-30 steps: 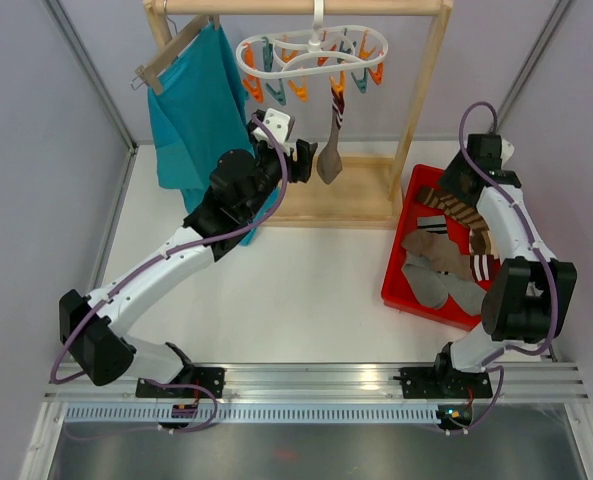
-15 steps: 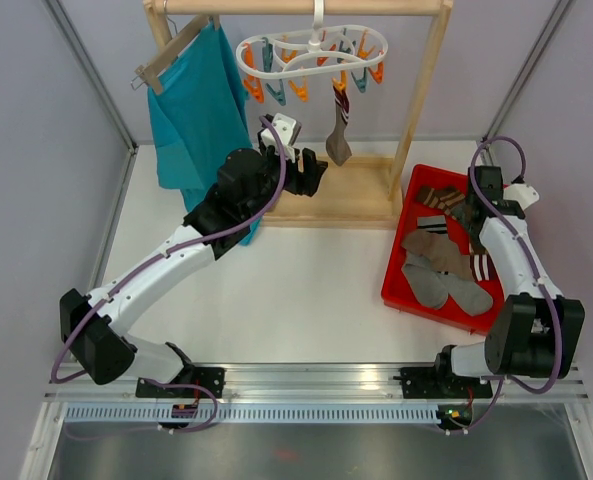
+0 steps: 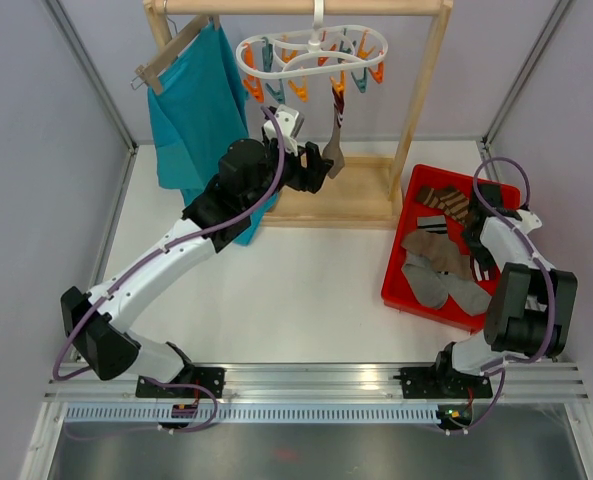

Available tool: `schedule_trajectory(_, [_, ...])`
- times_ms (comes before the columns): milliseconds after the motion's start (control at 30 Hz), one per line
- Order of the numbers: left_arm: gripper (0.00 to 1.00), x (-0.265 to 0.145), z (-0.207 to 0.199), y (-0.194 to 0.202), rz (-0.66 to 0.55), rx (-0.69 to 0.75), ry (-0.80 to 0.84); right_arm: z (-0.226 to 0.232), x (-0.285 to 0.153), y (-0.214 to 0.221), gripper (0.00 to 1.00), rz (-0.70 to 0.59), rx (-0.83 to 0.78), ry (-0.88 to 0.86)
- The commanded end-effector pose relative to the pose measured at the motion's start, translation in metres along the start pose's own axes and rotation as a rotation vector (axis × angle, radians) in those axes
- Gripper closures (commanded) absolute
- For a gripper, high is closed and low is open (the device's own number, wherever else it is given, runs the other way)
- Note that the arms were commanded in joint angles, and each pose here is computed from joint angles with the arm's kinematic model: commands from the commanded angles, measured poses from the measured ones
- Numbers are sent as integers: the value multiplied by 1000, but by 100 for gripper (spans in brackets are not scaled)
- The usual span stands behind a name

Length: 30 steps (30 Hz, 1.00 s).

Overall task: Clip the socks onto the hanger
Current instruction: Pick up the sock from the bin.

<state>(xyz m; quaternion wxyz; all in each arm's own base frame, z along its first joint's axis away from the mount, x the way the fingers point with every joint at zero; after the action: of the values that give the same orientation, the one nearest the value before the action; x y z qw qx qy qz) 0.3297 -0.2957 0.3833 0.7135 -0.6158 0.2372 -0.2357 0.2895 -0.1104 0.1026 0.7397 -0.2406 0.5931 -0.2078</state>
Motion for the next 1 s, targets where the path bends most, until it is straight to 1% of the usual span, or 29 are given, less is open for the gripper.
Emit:
schedule_trajectory(0, [26, 2, -2, -16, -21, -32, 17, 3, 17, 1, 30, 14, 43, 9])
schedule_trajectory(67, [26, 3, -2, -17, -19, -30, 15, 1, 28, 1, 30, 40, 46, 25])
schedule_trajectory(200, [26, 6, -2, -16, -15, -30, 19, 1, 40, -5, 30, 45, 75, 27])
schedule_trajectory(467, [26, 11, -2, -17, -19, -29, 15, 11, 46, -11, 30, 54, 119, -5])
schedule_trajectory(767, [26, 10, 0, -16, -16, -16, 2, 10, 61, 1, 32, 77, 114, 38])
schedule_trajectory(867, [25, 10, 1, -15, -15, -13, 0, 11, 62, 1, 34, 83, 114, 39])
schedule_trajectory(900, [25, 11, 1, -15, -14, -13, -1, 10, 61, 2, 38, 84, 112, 42])
schedule_trajectory(967, [26, 10, 1, -15, -14, -13, -3, 11, 58, -1, 42, 78, 115, 29])
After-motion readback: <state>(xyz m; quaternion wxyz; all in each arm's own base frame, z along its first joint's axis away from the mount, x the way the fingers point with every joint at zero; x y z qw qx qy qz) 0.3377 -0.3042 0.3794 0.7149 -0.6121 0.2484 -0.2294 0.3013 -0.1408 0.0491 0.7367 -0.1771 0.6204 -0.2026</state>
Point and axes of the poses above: each gripper's point midway between its finger pads, its own x axis out along the fingers, its own z axis along the line the jaws close on, y = z × x, the point moved 3 cm from there along -x, back along the fingers, and after that the axes turned 15 degrees about x, right-handed, at the moved point
